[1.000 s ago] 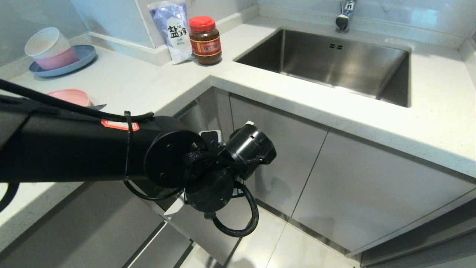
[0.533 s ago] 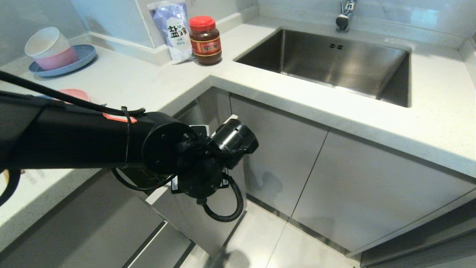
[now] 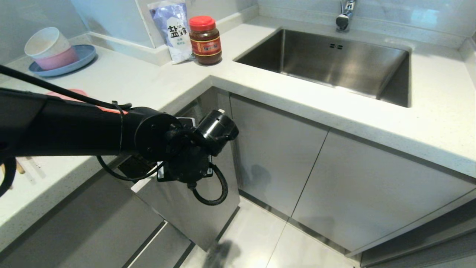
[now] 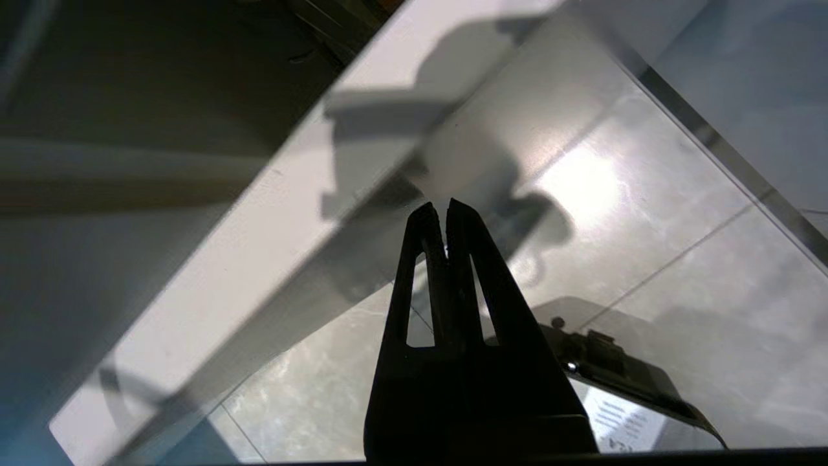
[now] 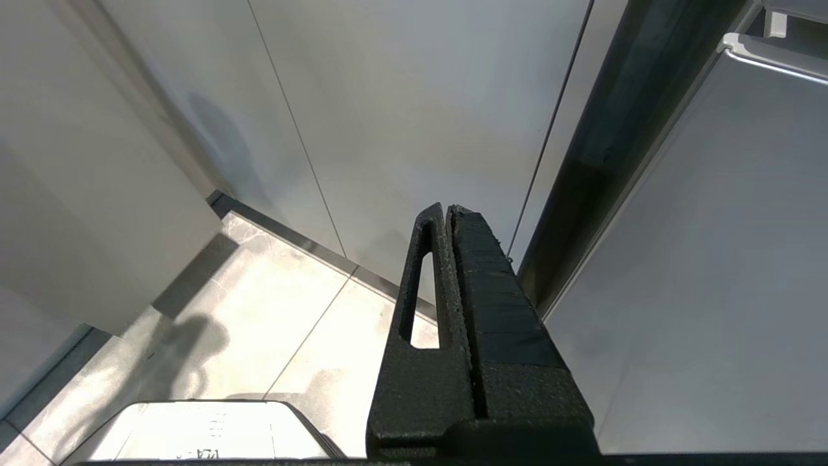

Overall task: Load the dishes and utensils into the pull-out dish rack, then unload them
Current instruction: Close the cupboard

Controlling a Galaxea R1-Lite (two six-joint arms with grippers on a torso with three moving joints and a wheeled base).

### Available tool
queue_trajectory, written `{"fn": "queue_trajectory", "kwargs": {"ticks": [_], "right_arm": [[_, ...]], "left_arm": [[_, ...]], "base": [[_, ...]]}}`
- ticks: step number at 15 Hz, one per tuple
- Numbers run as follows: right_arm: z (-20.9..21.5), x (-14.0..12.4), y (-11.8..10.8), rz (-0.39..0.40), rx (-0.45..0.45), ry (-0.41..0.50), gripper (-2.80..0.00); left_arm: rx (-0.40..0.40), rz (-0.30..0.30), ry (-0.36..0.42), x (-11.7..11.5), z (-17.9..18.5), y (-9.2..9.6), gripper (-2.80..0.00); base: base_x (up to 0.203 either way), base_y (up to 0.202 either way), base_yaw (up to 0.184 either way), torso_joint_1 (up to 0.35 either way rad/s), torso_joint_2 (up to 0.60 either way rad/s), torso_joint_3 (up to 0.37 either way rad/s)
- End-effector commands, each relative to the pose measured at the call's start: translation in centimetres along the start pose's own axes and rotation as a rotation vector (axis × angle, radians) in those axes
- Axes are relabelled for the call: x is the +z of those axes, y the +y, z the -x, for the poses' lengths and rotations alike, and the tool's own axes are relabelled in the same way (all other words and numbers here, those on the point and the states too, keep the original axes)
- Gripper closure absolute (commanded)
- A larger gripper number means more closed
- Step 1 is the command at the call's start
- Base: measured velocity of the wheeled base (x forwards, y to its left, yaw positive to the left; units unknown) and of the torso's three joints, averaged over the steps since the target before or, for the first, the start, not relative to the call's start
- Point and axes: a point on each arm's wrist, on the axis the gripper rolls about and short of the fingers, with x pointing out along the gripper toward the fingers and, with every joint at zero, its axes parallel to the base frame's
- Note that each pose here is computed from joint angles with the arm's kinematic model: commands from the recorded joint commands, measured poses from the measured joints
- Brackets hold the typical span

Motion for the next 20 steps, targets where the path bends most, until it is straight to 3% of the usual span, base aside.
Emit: {"fn": "queue_trajectory", "kwargs": {"ticks": [1, 13, 20], "right_arm": [[0.0, -0.1, 0.0, 0.0, 0.0, -0.002, 0.0], [0.0, 0.0, 0.0, 0.0, 0.001, -0.001, 0.0], [0.0, 0.0, 0.0, 0.0, 0.001, -0.003, 0.0]], "left_arm": [[0.029, 0.009, -0.001, 0.6, -1.0, 0.7, 0.0], [0.135, 0.062, -0.019, 4.0, -5.0, 4.2, 0.0], [0.135, 0.065, -0.021, 4.1, -4.9, 4.3, 0.0]], "base": [[0.0, 0.0, 0.0, 0.0, 0.0, 0.0], [0.0, 0.0, 0.0, 0.0, 0.0, 0.0], [0.0, 0.0, 0.0, 0.0, 0.0, 0.0]]}}
